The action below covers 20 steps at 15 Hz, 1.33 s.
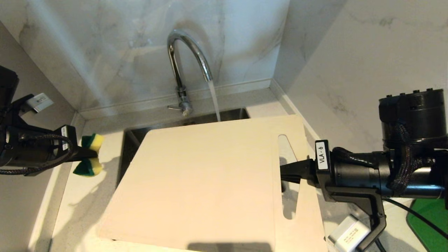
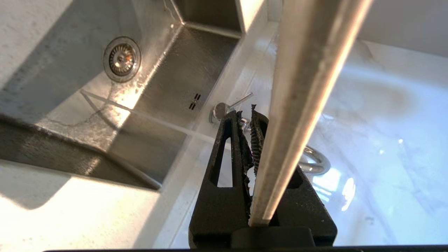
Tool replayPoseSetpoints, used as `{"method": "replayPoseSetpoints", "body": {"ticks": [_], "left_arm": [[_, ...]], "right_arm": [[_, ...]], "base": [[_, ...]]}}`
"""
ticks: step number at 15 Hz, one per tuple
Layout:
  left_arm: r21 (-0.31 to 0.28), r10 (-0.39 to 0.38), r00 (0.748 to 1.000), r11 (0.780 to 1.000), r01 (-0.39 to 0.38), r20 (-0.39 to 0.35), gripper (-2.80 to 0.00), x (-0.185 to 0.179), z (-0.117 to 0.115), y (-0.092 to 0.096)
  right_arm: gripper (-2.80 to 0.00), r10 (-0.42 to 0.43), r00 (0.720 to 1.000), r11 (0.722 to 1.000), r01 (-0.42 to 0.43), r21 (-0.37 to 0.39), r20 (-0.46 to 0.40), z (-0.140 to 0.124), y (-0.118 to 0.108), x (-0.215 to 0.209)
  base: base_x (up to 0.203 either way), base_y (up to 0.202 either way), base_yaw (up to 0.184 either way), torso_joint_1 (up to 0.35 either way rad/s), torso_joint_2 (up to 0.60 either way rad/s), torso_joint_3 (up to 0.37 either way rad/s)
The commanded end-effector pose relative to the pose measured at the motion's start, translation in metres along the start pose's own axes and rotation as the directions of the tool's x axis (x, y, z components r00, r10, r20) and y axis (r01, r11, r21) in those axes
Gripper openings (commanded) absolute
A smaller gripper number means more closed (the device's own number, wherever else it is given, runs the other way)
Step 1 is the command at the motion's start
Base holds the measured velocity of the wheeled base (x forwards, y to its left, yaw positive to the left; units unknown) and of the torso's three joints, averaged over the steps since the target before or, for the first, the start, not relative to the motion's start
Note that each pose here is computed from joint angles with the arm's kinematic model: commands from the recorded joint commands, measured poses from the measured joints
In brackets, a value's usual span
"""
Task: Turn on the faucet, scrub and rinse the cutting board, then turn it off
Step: Put down the cutting board
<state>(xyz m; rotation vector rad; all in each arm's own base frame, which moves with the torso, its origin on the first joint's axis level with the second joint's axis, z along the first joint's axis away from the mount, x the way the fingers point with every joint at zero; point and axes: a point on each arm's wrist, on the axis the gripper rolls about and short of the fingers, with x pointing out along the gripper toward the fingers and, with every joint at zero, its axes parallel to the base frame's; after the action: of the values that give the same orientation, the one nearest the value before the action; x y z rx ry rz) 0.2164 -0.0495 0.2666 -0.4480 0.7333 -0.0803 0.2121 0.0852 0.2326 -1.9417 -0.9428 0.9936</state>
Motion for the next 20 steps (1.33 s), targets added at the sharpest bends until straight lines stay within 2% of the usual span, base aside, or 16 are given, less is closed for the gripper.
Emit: {"method": "replayPoseSetpoints", "body": {"ticks": [1,5,8,11,13,15,17,20], "left_arm": [[0.003,0.012,1.000,1.000,-0.012,-0.010,-2.80,0.003,-0.001,0.002],[0.003,0.026,1.000,1.000,-0.026,-0.015,-2.80,0.004,-0.001,0.006],[0.009,0.042,0.999,0.999,-0.042,-0.027,-2.80,0.007,-0.004,0.012],[0.003,0.035,0.999,0.999,-0.035,-0.034,-2.80,0.008,-0.002,0.015],[0.020,0.038,0.999,0.999,-0.037,-0.038,-2.80,0.011,-0.002,0.015],[0.022,0.043,0.998,0.999,-0.042,-0.045,-2.80,0.015,-0.001,0.015],[0.021,0.049,0.997,0.999,-0.048,-0.055,-2.80,0.019,-0.001,0.016],[0.025,0.051,0.997,0.998,-0.049,-0.058,-2.80,0.020,-0.001,0.016]], "right_arm": [[-2.80,-0.003,1.000,1.000,0.003,-0.010,0.002,0.001,0.000,-0.001],[-2.80,-0.004,1.000,1.000,0.004,-0.001,-0.002,0.003,-0.001,-0.003],[-2.80,0.009,1.000,0.998,-0.008,0.056,-0.008,0.009,0.003,-0.008],[-2.80,0.038,0.998,0.995,-0.033,0.095,-0.053,0.009,0.010,-0.018],[-2.80,0.062,0.993,0.987,-0.047,0.154,-0.096,0.015,0.018,-0.031],[-2.80,0.042,0.988,0.985,-0.017,0.169,-0.145,0.018,0.022,-0.036],[-2.80,0.036,0.984,0.976,0.004,0.217,-0.176,0.024,0.029,-0.037],[-2.80,0.045,0.956,0.969,0.028,0.244,-0.290,0.027,0.031,-0.048]], "base": [[0.000,0.000,0.000,0.000,0.00,0.000],[0.000,0.000,0.000,0.000,0.00,0.000],[0.000,0.000,0.000,0.000,0.00,0.000],[0.000,0.000,0.000,0.000,0.00,0.000],[0.000,0.000,0.000,0.000,0.00,0.000],[0.000,0.000,0.000,0.000,0.00,0.000],[0.000,0.000,0.000,0.000,0.00,0.000],[0.000,0.000,0.000,0.000,0.00,0.000]]}}
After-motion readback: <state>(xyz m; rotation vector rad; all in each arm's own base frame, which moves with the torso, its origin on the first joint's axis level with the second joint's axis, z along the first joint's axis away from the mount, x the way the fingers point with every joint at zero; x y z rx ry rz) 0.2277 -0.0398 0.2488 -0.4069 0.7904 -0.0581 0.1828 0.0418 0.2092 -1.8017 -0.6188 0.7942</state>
